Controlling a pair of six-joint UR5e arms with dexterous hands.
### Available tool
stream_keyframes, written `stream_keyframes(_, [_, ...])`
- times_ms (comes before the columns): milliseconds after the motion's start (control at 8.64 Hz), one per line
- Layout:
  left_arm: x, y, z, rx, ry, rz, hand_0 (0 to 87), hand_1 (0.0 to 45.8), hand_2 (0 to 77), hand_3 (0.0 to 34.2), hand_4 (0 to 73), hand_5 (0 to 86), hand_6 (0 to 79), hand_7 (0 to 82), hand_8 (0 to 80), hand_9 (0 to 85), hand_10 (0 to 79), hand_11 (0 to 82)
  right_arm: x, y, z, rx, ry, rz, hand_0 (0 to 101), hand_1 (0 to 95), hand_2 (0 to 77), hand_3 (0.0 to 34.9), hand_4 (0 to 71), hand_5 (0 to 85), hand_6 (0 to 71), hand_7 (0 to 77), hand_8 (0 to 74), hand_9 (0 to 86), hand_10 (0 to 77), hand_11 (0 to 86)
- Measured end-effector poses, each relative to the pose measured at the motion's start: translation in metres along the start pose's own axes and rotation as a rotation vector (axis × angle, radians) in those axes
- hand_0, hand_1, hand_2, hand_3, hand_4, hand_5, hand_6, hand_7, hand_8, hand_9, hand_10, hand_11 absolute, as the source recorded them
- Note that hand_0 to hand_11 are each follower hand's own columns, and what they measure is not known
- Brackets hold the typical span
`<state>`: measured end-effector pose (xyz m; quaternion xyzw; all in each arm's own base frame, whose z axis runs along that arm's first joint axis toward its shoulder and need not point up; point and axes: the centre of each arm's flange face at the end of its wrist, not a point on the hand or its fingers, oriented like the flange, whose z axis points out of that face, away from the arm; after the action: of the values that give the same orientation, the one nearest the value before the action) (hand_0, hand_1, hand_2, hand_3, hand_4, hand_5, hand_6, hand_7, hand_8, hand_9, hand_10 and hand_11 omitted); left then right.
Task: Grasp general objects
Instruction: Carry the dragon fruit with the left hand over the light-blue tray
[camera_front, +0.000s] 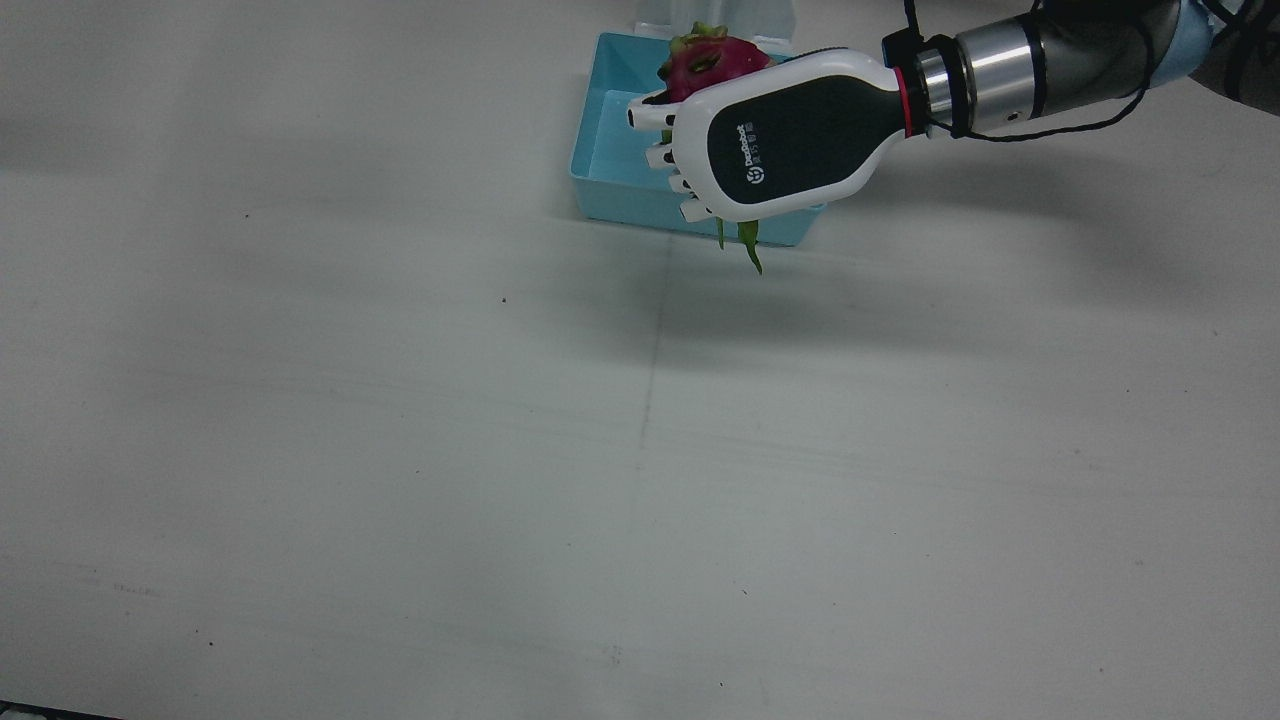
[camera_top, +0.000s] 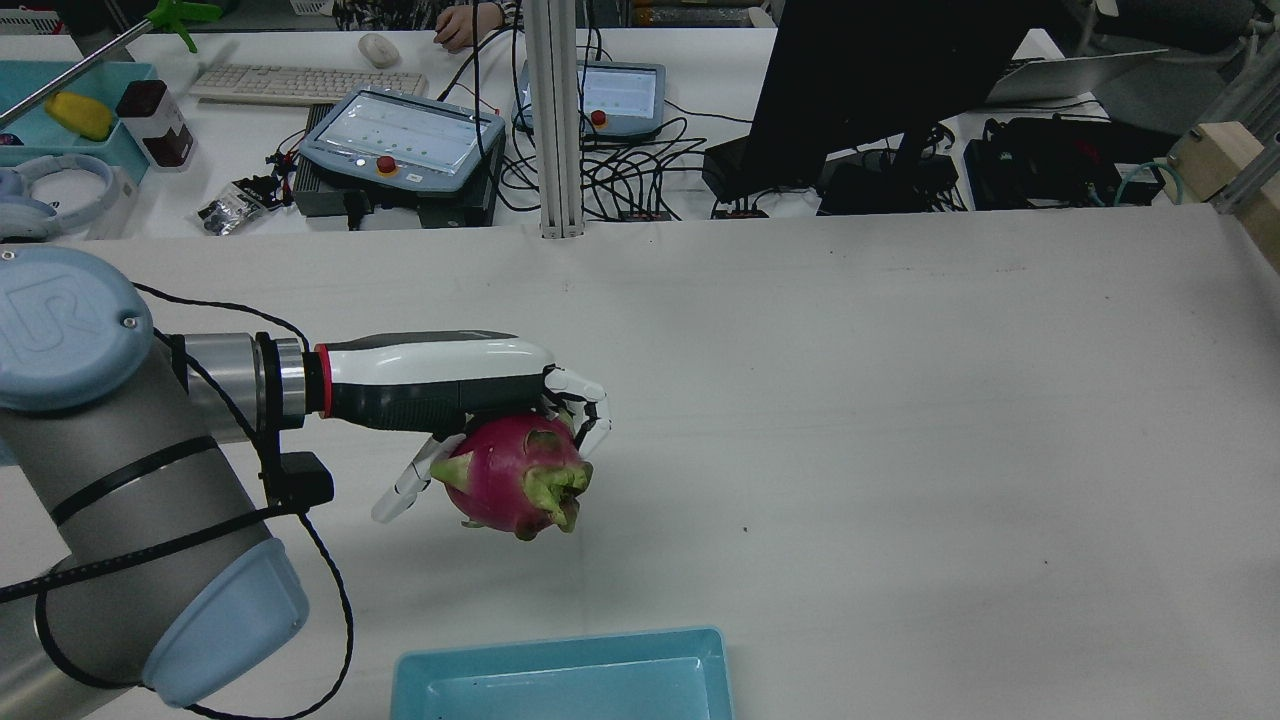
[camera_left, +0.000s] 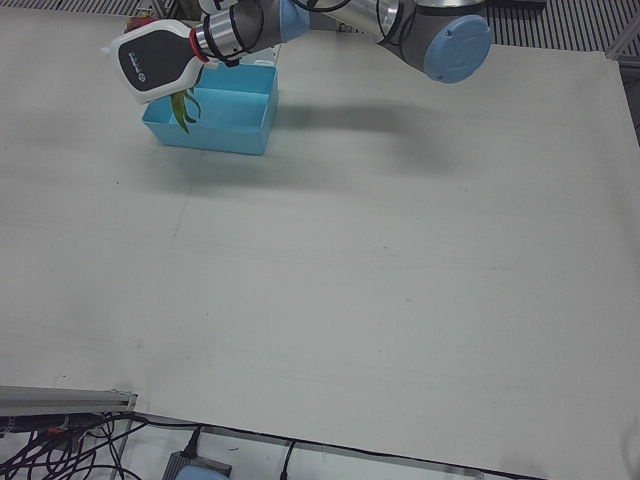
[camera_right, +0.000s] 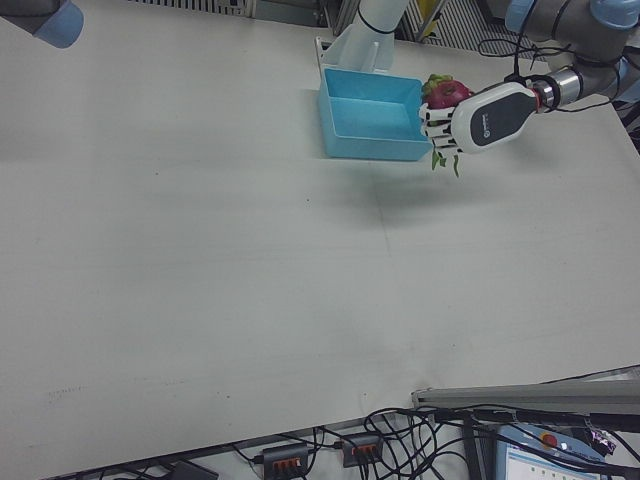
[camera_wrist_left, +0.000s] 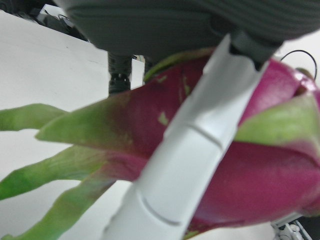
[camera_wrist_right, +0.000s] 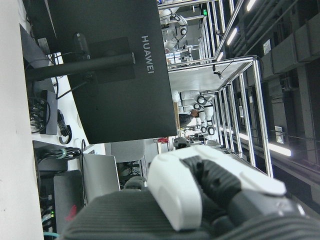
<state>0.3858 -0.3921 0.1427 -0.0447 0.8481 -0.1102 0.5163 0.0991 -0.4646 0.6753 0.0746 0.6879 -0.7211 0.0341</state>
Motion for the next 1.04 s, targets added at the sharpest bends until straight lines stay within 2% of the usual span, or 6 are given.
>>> stream_keyframes(347, [-0.008, 0.065, 0.026, -0.103, 0.063, -0.083, 80.2, 0.0, 1.6, 7.4, 11.4, 64.9, 52.9, 44.7, 63.3, 40.4, 37.6, 69.3, 0.000, 0.000, 0.000, 0.000, 0.001, 0.000, 0, 94.9, 77.4, 0.0, 0.0, 0.0, 0.0, 0.0, 0.0, 0.5, 0.0, 0.0])
stream_keyframes(579, [-0.022, 0.088, 0.040, -0.148, 0.059, -0.121, 80.2, 0.0, 1.6, 7.3, 11.4, 64.9, 52.9, 44.7, 63.8, 40.4, 37.6, 69.3, 0.000, 0.000, 0.000, 0.000, 0.001, 0.000, 0, 94.9, 77.4, 0.0, 0.0, 0.0, 0.0, 0.0, 0.0, 0.5, 0.0, 0.0])
stream_keyframes(695, [-0.027, 0.093, 0.042, -0.159, 0.058, -0.128, 71.8, 0.0, 1.6, 7.4, 11.4, 64.9, 52.9, 44.7, 63.8, 40.4, 37.6, 57.8, 0.000, 0.000, 0.000, 0.000, 0.000, 0.000, 0, 94.9, 77.4, 0.0, 0.0, 0.0, 0.0, 0.0, 0.0, 0.5, 0.0, 0.0])
stream_keyframes(811, [-0.029, 0.095, 0.042, -0.164, 0.058, -0.130, 71.8, 0.0, 1.6, 7.4, 11.4, 64.9, 52.9, 44.7, 63.8, 40.4, 37.6, 57.8, 0.000, 0.000, 0.000, 0.000, 0.000, 0.000, 0, 94.9, 77.4, 0.0, 0.0, 0.0, 0.0, 0.0, 0.0, 0.5, 0.0, 0.0])
stream_keyframes(926, [-0.030, 0.097, 0.042, -0.167, 0.059, -0.131, 67.7, 0.0, 1.6, 7.6, 11.4, 64.9, 53.5, 44.7, 63.8, 40.4, 38.2, 51.8, 0.000, 0.000, 0.000, 0.000, 0.000, 0.000, 0, 94.9, 77.4, 0.0, 0.0, 0.0, 0.0, 0.0, 0.0, 0.5, 0.0, 0.0])
stream_keyframes(1042, [-0.031, 0.099, 0.043, -0.170, 0.059, -0.133, 65.3, 0.0, 1.6, 7.9, 11.4, 64.9, 49.1, 46.9, 58.9, 43.1, 37.6, 22.9, 0.000, 0.000, 0.000, 0.000, 0.000, 0.000, 0, 94.9, 77.4, 0.0, 0.0, 0.0, 0.0, 0.0, 0.0, 0.5, 0.0, 0.0])
